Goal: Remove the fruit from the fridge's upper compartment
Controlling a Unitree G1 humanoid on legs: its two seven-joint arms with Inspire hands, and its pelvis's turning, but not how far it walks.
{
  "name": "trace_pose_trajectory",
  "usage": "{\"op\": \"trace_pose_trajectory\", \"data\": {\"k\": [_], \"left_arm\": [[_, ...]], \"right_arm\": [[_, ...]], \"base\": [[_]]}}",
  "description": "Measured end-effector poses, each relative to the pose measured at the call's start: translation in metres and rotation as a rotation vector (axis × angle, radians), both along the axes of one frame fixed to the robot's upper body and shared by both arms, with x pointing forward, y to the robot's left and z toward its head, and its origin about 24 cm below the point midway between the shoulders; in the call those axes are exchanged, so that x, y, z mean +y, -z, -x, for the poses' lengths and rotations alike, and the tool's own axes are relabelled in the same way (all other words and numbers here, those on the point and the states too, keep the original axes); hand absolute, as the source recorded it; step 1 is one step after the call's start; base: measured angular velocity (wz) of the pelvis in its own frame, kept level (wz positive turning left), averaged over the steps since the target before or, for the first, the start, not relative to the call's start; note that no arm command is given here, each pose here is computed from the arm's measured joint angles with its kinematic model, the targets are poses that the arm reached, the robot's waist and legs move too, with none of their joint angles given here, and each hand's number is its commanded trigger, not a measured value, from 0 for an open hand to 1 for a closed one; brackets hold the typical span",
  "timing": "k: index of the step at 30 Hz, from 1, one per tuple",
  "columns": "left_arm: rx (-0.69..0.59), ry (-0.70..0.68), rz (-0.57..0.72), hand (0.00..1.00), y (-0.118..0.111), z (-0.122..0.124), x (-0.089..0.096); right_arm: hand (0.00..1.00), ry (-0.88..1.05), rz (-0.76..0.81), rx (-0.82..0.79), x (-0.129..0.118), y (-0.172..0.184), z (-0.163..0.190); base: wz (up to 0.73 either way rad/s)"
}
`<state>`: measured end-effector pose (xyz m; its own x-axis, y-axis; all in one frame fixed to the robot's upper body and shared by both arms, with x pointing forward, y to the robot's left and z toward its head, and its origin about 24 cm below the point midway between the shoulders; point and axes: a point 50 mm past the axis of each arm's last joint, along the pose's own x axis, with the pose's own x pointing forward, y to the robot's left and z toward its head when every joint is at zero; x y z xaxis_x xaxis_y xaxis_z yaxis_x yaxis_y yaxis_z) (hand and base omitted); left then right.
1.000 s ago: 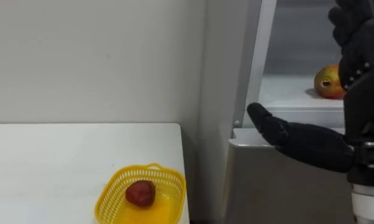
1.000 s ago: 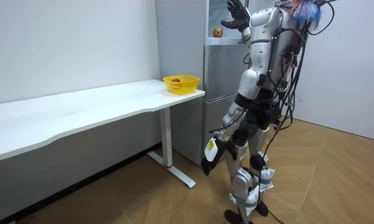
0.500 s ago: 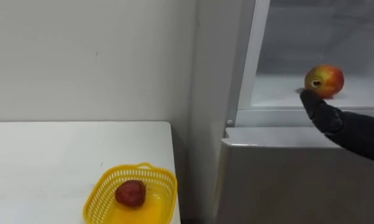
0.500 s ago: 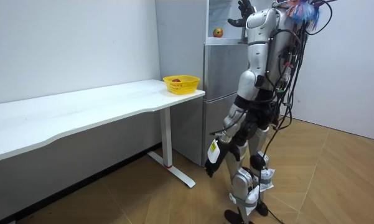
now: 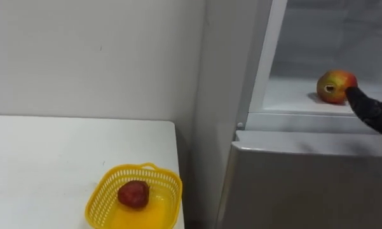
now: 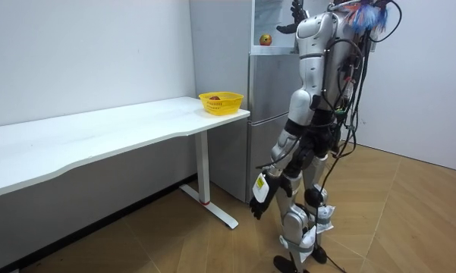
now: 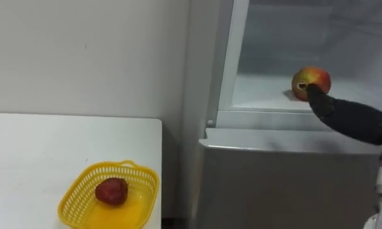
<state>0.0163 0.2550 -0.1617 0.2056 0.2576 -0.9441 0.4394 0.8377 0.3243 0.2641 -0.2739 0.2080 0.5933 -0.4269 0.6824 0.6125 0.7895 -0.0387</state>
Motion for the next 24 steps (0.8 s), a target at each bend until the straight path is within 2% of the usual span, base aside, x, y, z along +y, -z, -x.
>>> {"op": "trace_pose_trajectory", "data": {"k": [4,9,16,19,24], "left_arm": [[-0.020,-0.031,-0.009,0.00,-0.002,-0.001,0.004],[-0.043,-0.042,-0.036,0.00,-0.006,-0.005,0.012],[-0.040,-0.070,-0.060,0.00,-0.010,-0.002,0.020],[-0.031,-0.069,-0.075,0.00,-0.012,0.004,0.025],[-0.004,-0.082,-0.078,0.00,-0.014,0.011,0.032]], "right_arm": [[0.00,-0.015,-0.039,0.015,-0.012,-0.005,-0.006],[0.00,-0.007,-0.103,0.152,-0.039,-0.001,-0.025],[0.00,-0.029,-0.161,0.297,-0.056,0.018,-0.032],[0.00,-0.058,-0.252,0.325,-0.066,0.019,-0.039],[0.00,-0.101,-0.272,0.366,-0.073,0.012,-0.050]], "base": [[0.12],[0.06],[0.06],[0.08],[0.07]]}}
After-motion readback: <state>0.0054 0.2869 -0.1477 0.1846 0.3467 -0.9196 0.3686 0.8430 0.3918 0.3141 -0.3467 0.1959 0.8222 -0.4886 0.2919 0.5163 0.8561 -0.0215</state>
